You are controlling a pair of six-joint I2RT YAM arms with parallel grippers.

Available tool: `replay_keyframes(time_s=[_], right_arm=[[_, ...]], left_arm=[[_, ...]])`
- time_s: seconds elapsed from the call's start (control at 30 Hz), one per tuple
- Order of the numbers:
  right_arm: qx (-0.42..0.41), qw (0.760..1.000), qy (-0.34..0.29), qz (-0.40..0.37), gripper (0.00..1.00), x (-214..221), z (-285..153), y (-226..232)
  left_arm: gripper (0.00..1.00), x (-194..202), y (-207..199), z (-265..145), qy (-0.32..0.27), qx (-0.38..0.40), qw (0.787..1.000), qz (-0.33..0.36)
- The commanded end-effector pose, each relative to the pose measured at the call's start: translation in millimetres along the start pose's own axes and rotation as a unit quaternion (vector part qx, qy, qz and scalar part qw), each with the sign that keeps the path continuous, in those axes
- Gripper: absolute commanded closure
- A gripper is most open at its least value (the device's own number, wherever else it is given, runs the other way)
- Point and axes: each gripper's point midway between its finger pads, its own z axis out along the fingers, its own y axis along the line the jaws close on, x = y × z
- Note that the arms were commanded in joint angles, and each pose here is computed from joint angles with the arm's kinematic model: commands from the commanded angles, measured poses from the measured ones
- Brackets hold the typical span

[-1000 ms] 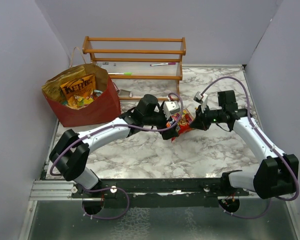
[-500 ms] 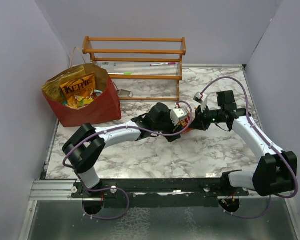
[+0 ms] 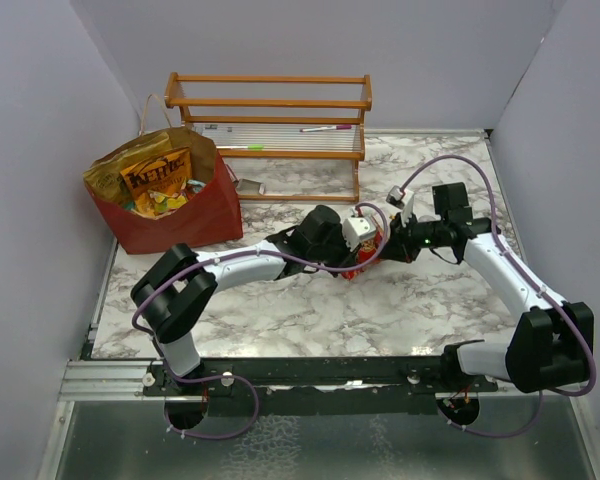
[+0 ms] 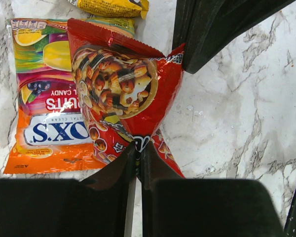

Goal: Place the snacks into the paper bag
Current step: Pick up the snack from the center of the board, then place the snack in the paper bag.

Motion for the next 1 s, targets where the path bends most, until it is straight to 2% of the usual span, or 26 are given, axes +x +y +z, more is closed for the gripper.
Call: replay_keyframes(time_s=[0.0,0.07,0.3,0.37,0.4,0.67,0.87,0.97], right_arm=[[0.026,0.999,-0.007,-0.039,0.95,-5.9,-0.9,-9.4],[0.035,0.998,-0.005,-0.051,0.9,-6.0,-3.1,-11.8],[0.055,0.993,-0.026,-0.106,0.57,-28.3,-23.0,-5.9],[0.064,0.99,-0.036,-0.117,0.42,-37.0,-29.7,-3.4],[0.068,0.989,-0.041,-0.124,0.4,-40.5,-32.8,-2.2],[0.089,0.979,-0.087,-0.164,0.37,-64.9,-52.4,10.1],[0.051,0.974,-0.12,-0.185,0.34,-62.4,-53.5,33.7],[0.065,0.973,-0.118,-0.188,0.34,-55.6,-54.4,31.5]], left_arm=[[0.95,-8.8,-2.8,-3.4,-0.003,0.004,1.0,0.024],[0.99,-9.5,-2.8,-5.2,-0.002,0.006,0.999,0.036],[1.0,-35.6,-10.4,-33.0,-0.027,0.016,0.995,0.096],[1.0,-41.7,-9.8,-41.4,-0.034,0.013,0.993,0.112],[1.0,-45.8,-10.5,-46.8,-0.039,0.017,0.991,0.126],[1.0,-64.3,5.6,-101.5,-0.061,0.001,0.981,0.184],[1.0,-91.3,53.4,-170.8,-0.084,-0.084,0.975,0.186],[1.0,-114.8,75.8,-219.5,-0.109,-0.143,0.966,0.187]])
